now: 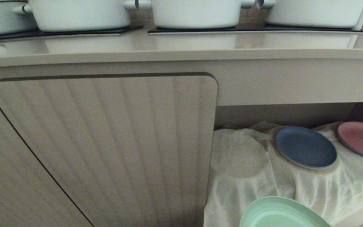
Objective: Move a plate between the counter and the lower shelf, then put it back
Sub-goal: Put the plate in the cupboard
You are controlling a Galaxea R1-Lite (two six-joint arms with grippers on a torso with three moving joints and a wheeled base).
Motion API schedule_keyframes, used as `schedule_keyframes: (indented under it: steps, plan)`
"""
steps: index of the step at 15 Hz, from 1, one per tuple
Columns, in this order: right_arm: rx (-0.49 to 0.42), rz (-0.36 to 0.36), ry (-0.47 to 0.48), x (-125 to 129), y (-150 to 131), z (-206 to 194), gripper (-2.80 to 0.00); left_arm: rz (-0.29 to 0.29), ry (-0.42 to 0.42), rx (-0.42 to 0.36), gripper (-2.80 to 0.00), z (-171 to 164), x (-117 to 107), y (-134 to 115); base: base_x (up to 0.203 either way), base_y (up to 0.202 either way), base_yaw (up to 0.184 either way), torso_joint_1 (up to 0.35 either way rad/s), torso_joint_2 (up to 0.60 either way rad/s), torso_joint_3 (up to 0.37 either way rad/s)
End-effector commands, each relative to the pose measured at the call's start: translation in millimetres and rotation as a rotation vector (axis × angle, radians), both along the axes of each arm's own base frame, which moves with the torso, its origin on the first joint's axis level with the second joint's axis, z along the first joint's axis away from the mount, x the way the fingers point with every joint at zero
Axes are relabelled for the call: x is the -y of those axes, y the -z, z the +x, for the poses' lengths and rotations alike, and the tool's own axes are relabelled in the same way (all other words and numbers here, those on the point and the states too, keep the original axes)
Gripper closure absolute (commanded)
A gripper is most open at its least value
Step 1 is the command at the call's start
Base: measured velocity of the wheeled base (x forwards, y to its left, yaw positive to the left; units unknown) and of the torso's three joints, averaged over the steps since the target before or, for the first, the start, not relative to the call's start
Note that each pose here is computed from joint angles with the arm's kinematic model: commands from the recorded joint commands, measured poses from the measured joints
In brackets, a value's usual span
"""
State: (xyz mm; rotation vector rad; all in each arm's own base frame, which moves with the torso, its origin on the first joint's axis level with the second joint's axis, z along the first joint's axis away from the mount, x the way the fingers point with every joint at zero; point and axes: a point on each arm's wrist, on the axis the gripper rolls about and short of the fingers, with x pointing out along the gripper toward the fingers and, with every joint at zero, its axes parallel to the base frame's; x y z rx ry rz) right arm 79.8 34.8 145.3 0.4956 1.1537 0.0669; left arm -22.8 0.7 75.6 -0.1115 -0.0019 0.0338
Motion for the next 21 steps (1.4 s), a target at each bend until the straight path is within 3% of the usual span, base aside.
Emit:
schedule_keyframes:
  steps: [1, 21]
  plan:
    - [-0.004, 0.002, 0.003, 0, 0, 0, 0.00, 0.000, 0.000, 0.000, 0.00, 0, 0, 0, 0.000, 0.000, 0.000, 0.000, 0.00, 0.000]
    - [0.021, -0.010, 0.040, -4, 6, 18, 0.00, -0.001, 0.000, 0.000, 0.00, 0, 0, 0, 0.000, 0.000, 0.000, 0.000, 0.00, 0.000]
